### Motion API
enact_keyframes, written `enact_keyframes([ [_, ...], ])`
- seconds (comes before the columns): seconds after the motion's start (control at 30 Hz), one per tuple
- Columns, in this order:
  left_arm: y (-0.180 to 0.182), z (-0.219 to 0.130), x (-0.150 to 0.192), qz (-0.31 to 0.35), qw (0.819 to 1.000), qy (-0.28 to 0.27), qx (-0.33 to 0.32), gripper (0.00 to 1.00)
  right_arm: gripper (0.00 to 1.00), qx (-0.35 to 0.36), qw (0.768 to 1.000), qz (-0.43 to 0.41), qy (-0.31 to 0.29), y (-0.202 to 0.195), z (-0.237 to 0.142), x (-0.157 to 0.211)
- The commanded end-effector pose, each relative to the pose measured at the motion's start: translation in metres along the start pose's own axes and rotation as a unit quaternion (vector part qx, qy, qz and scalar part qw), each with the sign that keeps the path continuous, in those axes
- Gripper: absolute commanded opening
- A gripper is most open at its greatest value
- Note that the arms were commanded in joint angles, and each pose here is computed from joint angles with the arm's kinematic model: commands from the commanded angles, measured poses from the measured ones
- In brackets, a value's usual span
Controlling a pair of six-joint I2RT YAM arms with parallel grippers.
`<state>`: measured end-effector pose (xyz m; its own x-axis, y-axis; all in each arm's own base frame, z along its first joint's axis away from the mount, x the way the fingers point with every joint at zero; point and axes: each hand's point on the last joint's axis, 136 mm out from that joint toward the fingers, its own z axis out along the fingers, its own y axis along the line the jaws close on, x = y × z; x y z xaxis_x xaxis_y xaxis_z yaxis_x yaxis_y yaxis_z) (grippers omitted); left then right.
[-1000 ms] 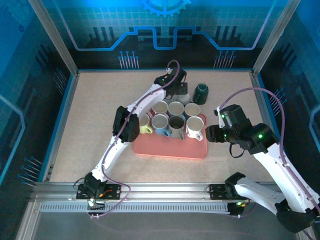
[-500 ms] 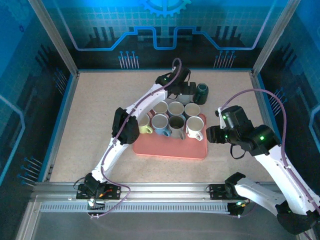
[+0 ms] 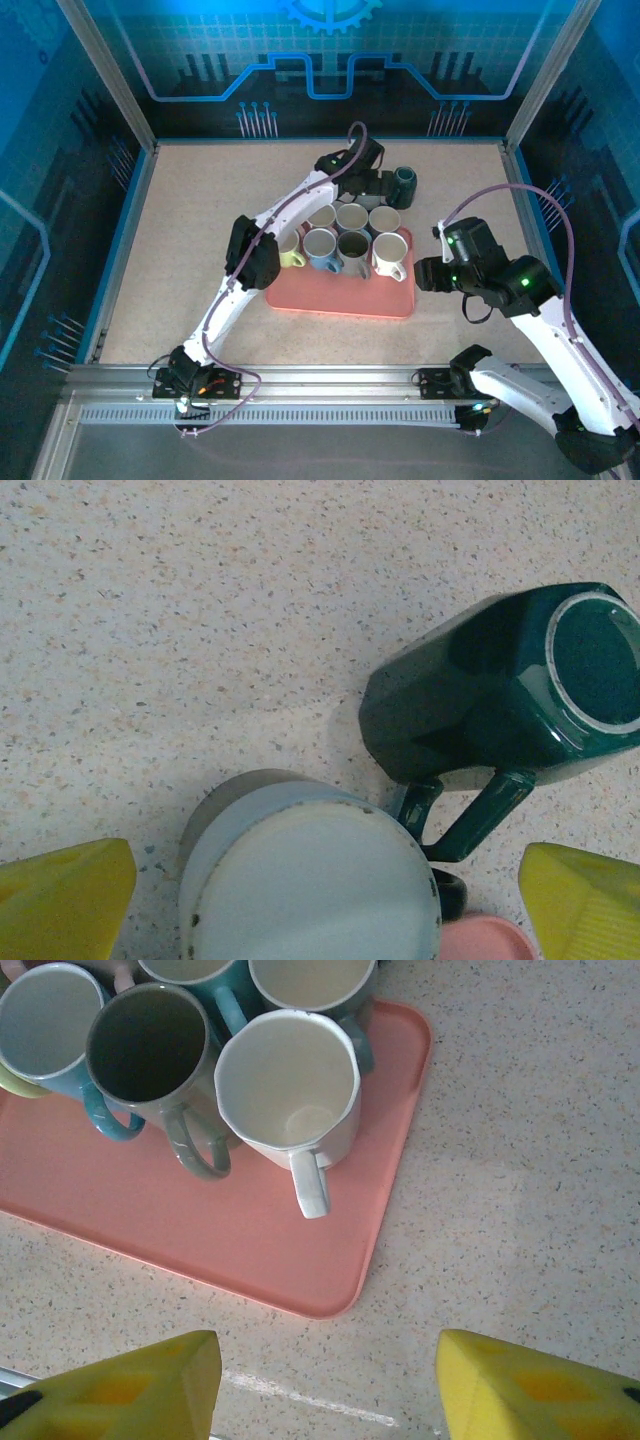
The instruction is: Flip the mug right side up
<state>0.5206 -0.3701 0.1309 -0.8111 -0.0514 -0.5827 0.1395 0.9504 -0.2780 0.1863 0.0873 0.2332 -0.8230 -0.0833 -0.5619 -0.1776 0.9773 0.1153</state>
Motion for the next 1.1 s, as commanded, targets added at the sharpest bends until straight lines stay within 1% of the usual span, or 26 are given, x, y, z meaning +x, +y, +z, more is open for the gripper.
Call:
enact_keyframes([
  [0.0,0.005,0.015,0.018,0.009,1.0,0.021,-0.016,0.99,0.6,0.004,1.0,0.011,0.009,-0.005,0.001,0.008],
  [0.23,0.018,0.023,0.026,0.014,0.999,0.029,-0.043,0.98,0.6,0.006,1.0,0.011,0.007,-0.006,0.0,0.01],
  [0.53,0.022,0.033,0.037,0.013,0.998,0.046,-0.047,0.86,0.6,0.006,1.0,0.012,0.01,-0.006,0.005,0.011],
  [0.67,0.024,0.034,0.035,0.012,0.998,0.043,-0.046,0.77,0.6,0.007,1.0,0.011,0.009,-0.006,0.005,0.011],
  [0.8,0.03,0.033,0.03,0.006,0.998,0.039,-0.052,0.62,0.6,0.007,1.0,0.01,0.009,-0.006,0.005,0.011],
  [0.87,0.033,0.03,0.024,0.01,0.998,0.031,-0.061,0.56,0.6,0.008,1.0,0.01,0.008,-0.007,0.005,0.01],
  [0.97,0.038,0.022,0.01,0.006,0.998,0.015,-0.066,0.54,0.6,0.012,1.0,0.009,0.008,-0.008,0.006,0.01],
  [1.07,0.045,0.006,-0.012,0.008,0.997,-0.016,-0.079,0.51,0.6,0.007,1.0,0.018,0.001,-0.006,0.005,0.006],
])
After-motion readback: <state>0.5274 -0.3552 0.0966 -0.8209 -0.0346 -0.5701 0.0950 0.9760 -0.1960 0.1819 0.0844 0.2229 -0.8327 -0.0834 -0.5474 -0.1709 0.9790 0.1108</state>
